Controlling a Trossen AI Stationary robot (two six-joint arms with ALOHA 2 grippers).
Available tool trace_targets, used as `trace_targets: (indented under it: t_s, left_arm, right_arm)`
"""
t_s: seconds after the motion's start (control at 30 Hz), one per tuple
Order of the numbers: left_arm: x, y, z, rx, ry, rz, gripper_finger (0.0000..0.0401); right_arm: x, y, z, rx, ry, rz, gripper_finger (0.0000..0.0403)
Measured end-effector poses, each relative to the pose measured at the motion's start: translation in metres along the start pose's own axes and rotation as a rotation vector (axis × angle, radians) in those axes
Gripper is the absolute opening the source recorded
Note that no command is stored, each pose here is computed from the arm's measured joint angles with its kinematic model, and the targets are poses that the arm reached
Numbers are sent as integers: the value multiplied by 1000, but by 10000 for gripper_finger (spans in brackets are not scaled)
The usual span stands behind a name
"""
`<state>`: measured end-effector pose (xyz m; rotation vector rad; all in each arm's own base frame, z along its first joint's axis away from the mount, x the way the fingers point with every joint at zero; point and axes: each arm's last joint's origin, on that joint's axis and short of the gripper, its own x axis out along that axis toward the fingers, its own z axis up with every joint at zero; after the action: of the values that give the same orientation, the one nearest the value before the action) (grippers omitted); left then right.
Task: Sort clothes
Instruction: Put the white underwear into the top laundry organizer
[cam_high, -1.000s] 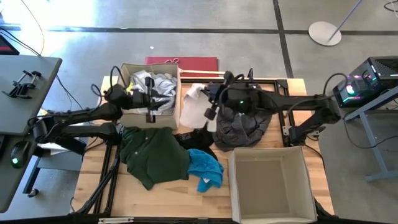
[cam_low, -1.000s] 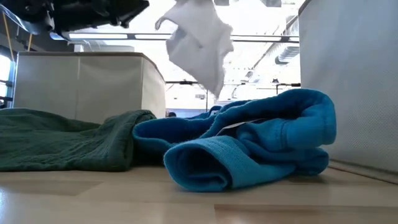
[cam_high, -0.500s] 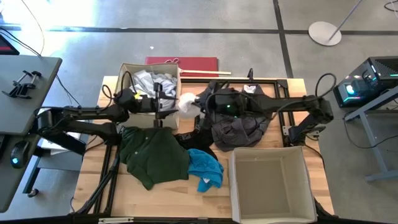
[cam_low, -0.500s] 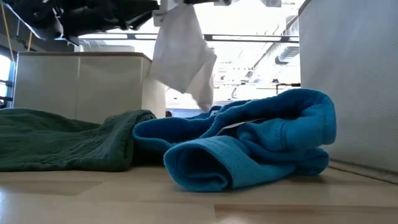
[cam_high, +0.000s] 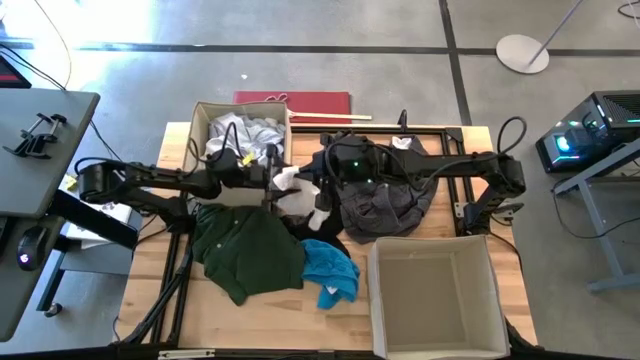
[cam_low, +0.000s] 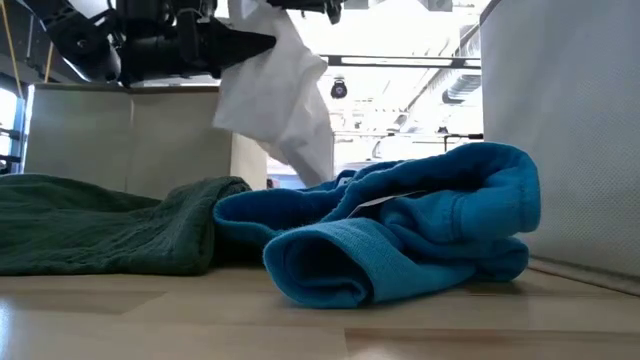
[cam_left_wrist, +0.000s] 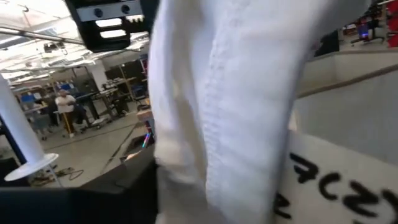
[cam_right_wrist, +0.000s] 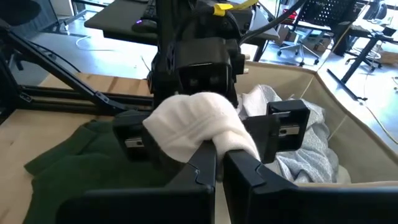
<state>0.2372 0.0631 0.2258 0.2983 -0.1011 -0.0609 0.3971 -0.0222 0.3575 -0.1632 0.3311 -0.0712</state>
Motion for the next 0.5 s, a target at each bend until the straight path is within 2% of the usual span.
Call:
trace_targets:
  t_s: [0.13, 0.27, 0.33, 0.37, 0.43, 0.5]
  left_arm:
    - [1, -3, 1, 8, -5, -13, 172]
    - [1, -5, 1, 23, 0, -16, 74]
    - [2, -7, 3, -11, -10, -12, 25]
    - [2, -9, 5, -29, -24, -13, 13]
    - [3, -14, 12, -43, -49, -30, 16]
    - [3, -18, 25, -24, -86, -2, 18]
  right_arm:
    - [0, 0, 1, 0, -8, 1, 5]
    - [0, 0, -1, 8, 13, -15, 26]
    - [-5, -1, -1, 19, 49, -64, 47]
    - [-10, -1, 0, 23, 65, -93, 60]
    - [-21, -1, 1, 17, 106, -167, 88]
    - [-35, -1, 3, 2, 156, -233, 112]
